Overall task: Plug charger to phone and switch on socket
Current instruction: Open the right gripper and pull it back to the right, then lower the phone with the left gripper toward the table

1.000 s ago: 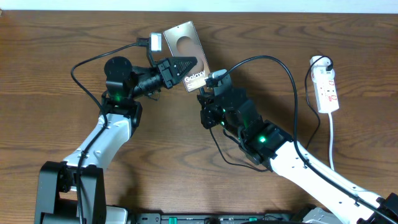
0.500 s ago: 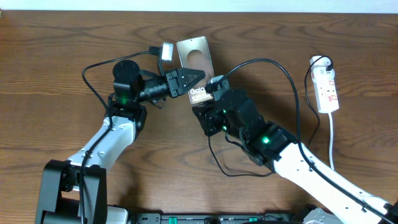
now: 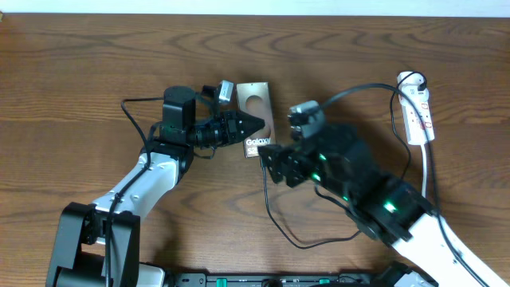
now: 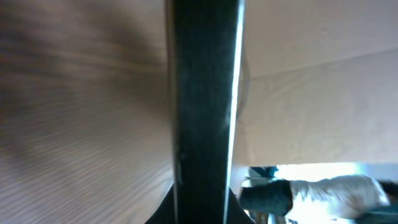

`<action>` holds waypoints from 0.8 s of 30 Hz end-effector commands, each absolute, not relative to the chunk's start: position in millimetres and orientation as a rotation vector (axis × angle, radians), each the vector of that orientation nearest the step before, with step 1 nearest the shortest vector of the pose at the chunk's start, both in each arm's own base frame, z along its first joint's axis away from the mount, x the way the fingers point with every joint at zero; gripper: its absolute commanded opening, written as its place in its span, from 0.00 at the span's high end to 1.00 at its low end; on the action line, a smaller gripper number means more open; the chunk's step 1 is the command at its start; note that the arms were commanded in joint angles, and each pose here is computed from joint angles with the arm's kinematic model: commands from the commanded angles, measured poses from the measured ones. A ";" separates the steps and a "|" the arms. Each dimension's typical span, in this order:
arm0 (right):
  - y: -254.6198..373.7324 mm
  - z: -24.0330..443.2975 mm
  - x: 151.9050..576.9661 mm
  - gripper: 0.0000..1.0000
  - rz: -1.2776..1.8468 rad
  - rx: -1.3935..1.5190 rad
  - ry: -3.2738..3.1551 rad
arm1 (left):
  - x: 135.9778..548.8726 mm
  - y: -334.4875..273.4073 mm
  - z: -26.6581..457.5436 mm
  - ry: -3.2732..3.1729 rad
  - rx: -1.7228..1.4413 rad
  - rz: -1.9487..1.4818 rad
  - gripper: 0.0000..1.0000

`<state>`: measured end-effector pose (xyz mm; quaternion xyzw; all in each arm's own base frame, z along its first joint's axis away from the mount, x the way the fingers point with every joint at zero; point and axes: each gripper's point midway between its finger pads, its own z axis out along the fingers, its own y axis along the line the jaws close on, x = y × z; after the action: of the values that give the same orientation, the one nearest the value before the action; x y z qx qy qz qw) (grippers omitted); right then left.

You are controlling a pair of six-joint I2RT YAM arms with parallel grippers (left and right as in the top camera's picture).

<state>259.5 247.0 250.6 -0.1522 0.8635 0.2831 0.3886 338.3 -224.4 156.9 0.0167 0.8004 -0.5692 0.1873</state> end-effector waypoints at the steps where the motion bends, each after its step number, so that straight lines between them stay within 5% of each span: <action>1: 216.9 277.4 259.7 0.16 0.619 -0.297 2.129 | 347.5 -220.0 155.4 2.228 0.095 -1.496 0.93; 7: 169.4 286.8 255.6 0.02 0.448 -0.133 2.108 | 344.0 -219.4 149.8 2.250 0.108 -1.484 0.93; 24: 137.0 277.3 239.8 0.01 0.398 0.047 2.167 | 312.8 -239.7 130.1 2.353 0.248 -1.474 0.93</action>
<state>239.3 143.4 271.2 -0.0107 0.8798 0.1589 0.4479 312.8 -233.6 120.2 0.0496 0.8406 -0.5164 0.1559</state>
